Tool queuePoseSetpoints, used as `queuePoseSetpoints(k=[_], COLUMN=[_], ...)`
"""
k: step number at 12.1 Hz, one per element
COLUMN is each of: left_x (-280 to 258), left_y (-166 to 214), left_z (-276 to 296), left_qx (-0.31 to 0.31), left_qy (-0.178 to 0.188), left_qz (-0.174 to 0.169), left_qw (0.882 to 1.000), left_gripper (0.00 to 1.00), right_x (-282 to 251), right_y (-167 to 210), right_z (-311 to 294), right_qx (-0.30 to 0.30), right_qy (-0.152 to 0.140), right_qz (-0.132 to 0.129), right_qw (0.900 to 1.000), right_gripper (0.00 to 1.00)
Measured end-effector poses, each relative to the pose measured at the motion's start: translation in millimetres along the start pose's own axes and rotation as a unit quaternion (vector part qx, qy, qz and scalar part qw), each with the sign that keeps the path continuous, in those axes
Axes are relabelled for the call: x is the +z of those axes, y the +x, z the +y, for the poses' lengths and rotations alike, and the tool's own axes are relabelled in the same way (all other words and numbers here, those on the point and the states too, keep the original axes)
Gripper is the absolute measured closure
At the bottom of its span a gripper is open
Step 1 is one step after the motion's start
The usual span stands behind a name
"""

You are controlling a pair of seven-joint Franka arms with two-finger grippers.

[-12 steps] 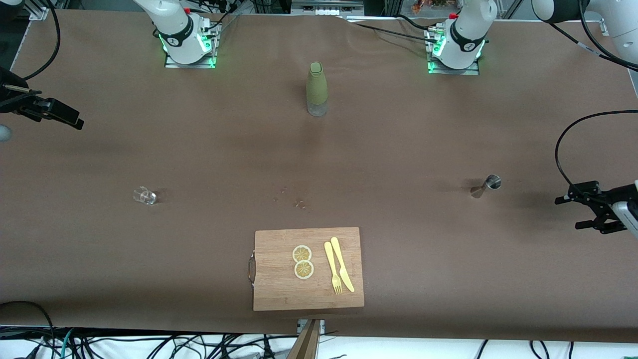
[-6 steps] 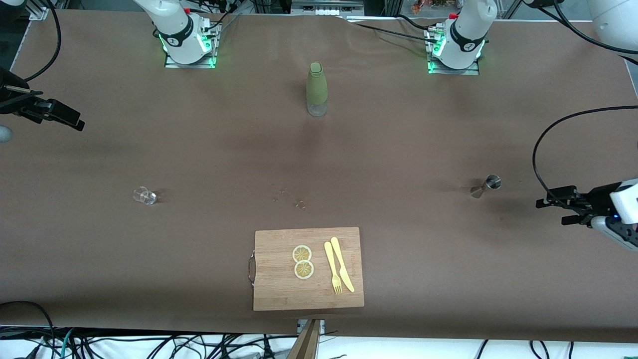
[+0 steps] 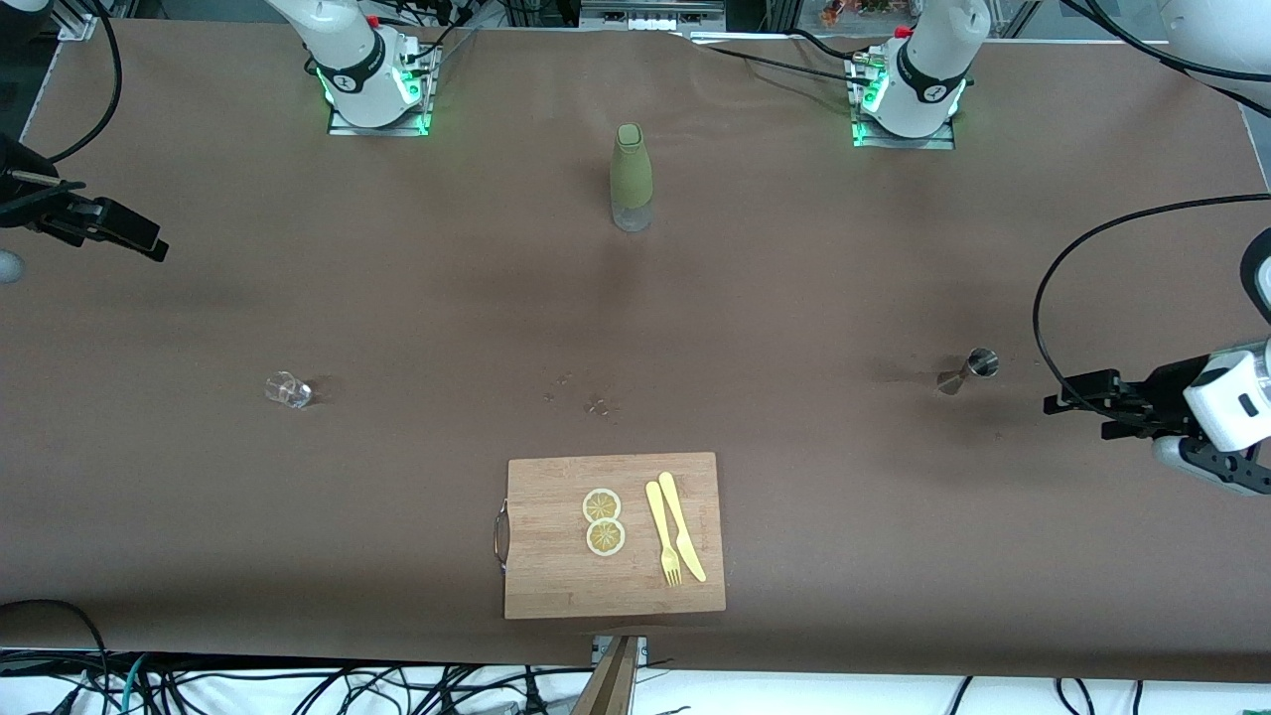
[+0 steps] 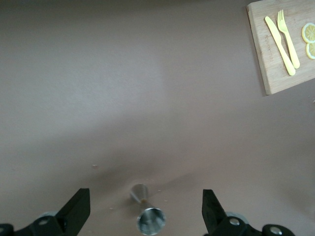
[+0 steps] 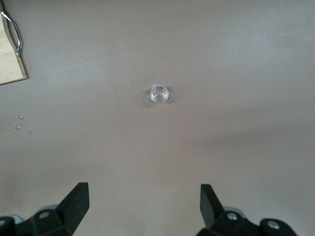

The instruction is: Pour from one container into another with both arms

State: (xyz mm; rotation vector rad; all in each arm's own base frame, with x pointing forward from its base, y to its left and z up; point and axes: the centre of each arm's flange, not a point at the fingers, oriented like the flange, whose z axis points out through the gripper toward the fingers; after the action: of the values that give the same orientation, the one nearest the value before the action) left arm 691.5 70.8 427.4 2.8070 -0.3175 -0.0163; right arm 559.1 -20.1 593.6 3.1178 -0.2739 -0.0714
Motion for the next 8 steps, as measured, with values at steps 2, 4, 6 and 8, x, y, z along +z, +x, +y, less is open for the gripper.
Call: queuePoseSetpoints(k=[2, 4, 6, 8], left_x=[3.9, 3.6, -3.8, -16.9], left_y=[0.7, -0.9, -3.3, -8.3], left_z=[16.8, 27.1, 31.5, 36.2], left_qx=[-0.017, -0.026, -0.032, -0.045], left_qy=[-0.006, -0.012, -0.009, 0.016], left_qz=[-0.017, -0.029, -0.031, -0.038], left_qw=[1.0, 0.999, 0.999, 0.998], left_gripper=[0.0, 0.0, 0.0, 0.0], right_x=[-0.4, -0.6, -0.7, -0.7], right_y=[0.4, 0.6, 0.8, 0.8], right_z=[-0.6, -0.7, -0.7, -0.8], right_qx=[-0.001, -0.001, -0.001, -0.001], right_qy=[0.0, 0.0, 0.001, 0.001], right_qz=[0.002, 0.003, 0.004, 0.004], right_qw=[1.0, 1.0, 1.0, 1.0], right_gripper=[0.0, 0.0, 0.0, 0.0])
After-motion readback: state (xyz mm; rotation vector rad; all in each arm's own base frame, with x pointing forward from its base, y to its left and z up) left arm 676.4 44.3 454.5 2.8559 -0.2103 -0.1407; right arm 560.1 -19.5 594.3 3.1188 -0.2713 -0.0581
